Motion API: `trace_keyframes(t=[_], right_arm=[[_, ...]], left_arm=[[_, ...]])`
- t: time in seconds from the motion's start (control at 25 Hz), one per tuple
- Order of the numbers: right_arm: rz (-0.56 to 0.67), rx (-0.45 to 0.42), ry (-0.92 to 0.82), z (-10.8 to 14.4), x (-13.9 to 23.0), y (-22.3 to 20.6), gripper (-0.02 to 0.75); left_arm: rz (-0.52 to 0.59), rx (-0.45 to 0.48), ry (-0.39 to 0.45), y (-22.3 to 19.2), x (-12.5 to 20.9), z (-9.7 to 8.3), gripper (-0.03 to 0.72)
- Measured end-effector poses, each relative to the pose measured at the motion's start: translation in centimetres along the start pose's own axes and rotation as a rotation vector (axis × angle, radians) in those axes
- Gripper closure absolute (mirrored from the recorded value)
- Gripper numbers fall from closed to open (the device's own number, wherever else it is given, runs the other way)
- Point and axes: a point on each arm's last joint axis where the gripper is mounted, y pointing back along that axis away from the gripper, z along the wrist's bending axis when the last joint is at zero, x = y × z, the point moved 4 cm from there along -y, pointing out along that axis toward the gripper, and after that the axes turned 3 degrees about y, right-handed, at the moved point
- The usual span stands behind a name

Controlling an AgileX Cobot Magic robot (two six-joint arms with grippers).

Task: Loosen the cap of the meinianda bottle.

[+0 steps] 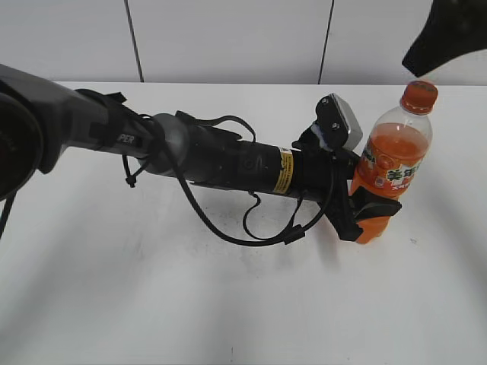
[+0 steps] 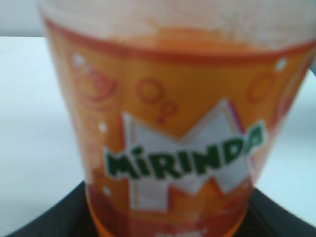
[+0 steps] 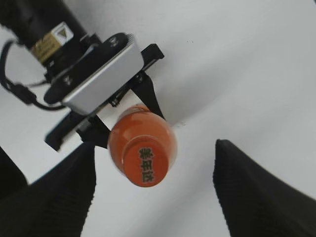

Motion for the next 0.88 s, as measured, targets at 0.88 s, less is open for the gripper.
trace_keyframes(t=[0.88], right_arm=[[0.12, -0.026, -0.621, 0.1, 1.6, -3.5, 0.292]], left_arm=[[-0.01, -0.009, 0.033, 0.0, -0.1, 0.1, 0.284]])
